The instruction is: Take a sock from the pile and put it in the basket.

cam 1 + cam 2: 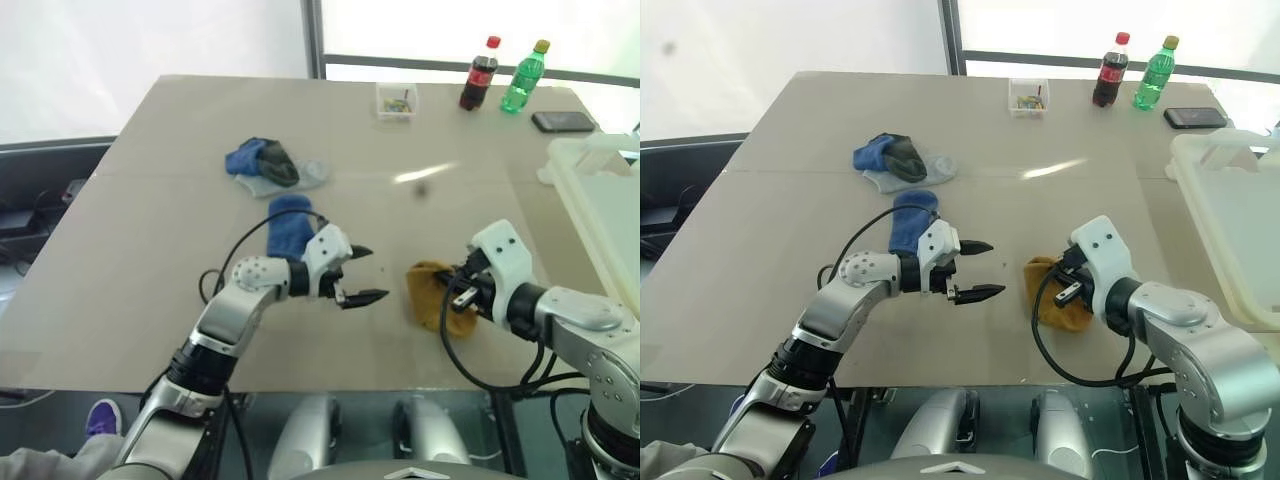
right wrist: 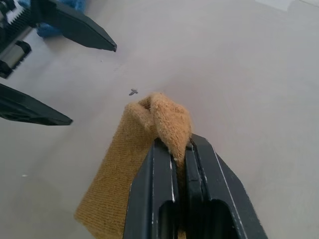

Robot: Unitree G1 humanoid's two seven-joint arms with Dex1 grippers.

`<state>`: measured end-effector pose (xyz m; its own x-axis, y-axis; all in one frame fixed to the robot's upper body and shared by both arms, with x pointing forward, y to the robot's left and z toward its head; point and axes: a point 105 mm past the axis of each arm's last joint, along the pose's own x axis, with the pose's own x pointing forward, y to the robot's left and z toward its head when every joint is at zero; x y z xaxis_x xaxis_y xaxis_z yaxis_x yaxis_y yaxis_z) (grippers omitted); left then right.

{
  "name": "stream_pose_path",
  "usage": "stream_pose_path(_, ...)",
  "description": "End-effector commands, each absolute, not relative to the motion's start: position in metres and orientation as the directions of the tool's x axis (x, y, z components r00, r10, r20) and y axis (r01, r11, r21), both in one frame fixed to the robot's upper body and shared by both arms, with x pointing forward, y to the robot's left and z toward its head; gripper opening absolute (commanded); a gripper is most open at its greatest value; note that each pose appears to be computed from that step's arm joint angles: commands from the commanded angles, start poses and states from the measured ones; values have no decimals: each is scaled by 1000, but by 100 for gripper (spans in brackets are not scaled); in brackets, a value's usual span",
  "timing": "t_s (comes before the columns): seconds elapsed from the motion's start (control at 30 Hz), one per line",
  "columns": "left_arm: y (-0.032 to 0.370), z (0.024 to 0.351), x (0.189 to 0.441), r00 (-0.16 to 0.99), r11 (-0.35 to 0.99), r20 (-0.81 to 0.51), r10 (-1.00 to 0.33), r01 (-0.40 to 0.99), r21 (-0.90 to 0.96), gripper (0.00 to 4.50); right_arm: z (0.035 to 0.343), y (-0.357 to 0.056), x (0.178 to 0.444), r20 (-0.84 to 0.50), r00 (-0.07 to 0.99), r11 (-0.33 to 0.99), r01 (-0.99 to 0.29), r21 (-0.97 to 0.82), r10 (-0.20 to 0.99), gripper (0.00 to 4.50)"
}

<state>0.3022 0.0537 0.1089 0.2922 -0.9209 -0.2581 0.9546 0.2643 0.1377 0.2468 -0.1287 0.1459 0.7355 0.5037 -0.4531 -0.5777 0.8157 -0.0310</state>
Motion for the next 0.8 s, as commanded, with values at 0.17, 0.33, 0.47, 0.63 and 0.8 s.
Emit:
stream_pose_path(0.17, 33, 105, 311, 298, 256, -272, -915, 950, 182, 450, 132, -131, 227, -450, 738, 841, -537, 61, 504, 3)
stream_pose_path(0.33, 12, 102, 308, 230, 192, -273, -934, 968, 160, 450, 120, -136, 221, -449, 749, 865, -486, 128, 487, 3)
stream_pose_path(0.47, 7, 103, 311, 221, 180, -266, -938, 969, 170, 450, 121, -136, 222, -416, 762, 866, -468, 175, 496, 3)
stream_pose_path(0.63, 15, 107, 320, 263, 222, -249, -932, 958, 179, 450, 127, -125, 231, -362, 759, 839, -516, 171, 541, 3)
stream_pose_path(0.8, 31, 114, 347, 426, 390, -227, -876, 901, 187, 450, 141, -114, 271, -348, 768, 813, -582, -29, 538, 3)
